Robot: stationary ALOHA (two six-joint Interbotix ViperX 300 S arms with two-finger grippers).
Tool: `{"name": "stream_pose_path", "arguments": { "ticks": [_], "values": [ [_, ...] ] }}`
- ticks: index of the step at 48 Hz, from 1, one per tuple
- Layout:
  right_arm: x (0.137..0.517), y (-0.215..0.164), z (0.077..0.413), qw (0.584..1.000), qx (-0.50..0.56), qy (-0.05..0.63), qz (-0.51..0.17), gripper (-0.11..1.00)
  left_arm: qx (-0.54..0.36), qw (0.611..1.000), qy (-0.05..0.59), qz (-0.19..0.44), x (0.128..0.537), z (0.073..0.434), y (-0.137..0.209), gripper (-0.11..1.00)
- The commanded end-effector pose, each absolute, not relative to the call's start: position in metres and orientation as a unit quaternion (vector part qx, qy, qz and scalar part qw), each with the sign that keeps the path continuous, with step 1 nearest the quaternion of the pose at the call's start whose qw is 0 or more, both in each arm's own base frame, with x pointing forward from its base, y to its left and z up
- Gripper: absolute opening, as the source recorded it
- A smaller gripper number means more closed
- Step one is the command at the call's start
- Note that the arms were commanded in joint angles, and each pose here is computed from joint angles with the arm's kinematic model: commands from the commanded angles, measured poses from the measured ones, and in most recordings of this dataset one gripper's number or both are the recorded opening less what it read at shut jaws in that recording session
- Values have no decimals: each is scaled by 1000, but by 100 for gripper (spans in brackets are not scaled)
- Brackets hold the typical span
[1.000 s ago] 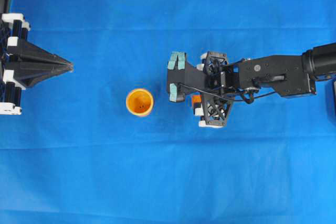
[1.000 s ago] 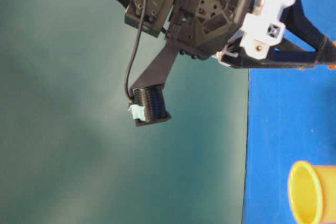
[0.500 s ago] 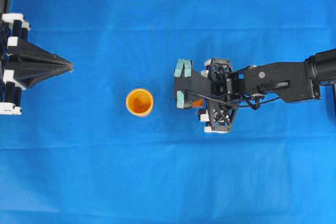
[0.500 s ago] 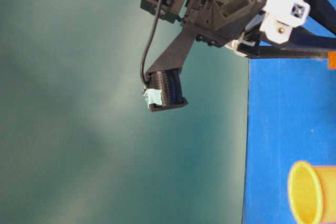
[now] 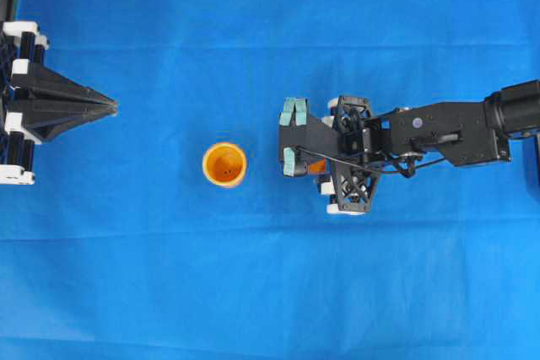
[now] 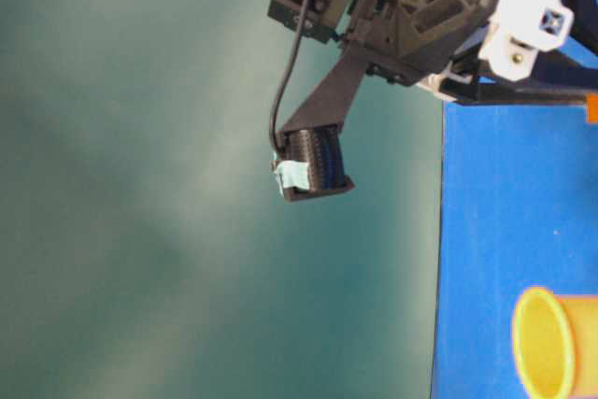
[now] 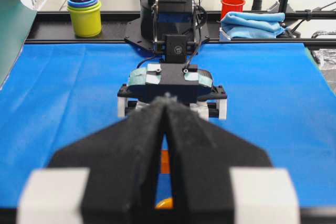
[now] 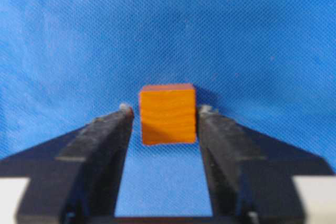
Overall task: Move the block forward with right arm.
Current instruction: 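Close the right gripper fingers on the orange cube, then lift the cube and carry it right and toward the front edge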
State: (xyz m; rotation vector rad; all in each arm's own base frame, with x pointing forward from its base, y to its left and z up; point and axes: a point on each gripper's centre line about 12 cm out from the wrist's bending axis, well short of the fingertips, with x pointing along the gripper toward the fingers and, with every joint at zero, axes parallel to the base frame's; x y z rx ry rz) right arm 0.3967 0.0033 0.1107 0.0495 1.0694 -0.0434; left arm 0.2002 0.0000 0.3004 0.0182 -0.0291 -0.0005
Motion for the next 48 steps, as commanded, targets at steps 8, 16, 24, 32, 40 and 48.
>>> {"name": "stream_pose_path", "arguments": {
  "ticks": [8, 16, 24, 32, 40, 48],
  "values": [
    [401, 5, 120, 870, 26, 492, -20, 40, 10, 999, -31, 0, 202, 314, 0, 0],
    [401, 8, 128, 868, 29, 495, -19, 40, 10, 1000, -28, 0, 202, 314, 0, 0],
    [398, 12, 153, 865, 26, 500, -16, 40, 10, 1000, -21, 0, 202, 312, 0, 0],
    [390, 12, 184, 862, 25, 506, -17, 40, 10, 1000, -20, 0, 202, 312, 0, 0],
    [380, 13, 213, 860, 24, 509, -18, 40, 10, 1000, -20, 0, 203, 312, 0, 0],
    [372, 15, 238, 863, 23, 505, -16, 40, 10, 1000, -19, 0, 203, 312, 0, 0]
  ]
}}
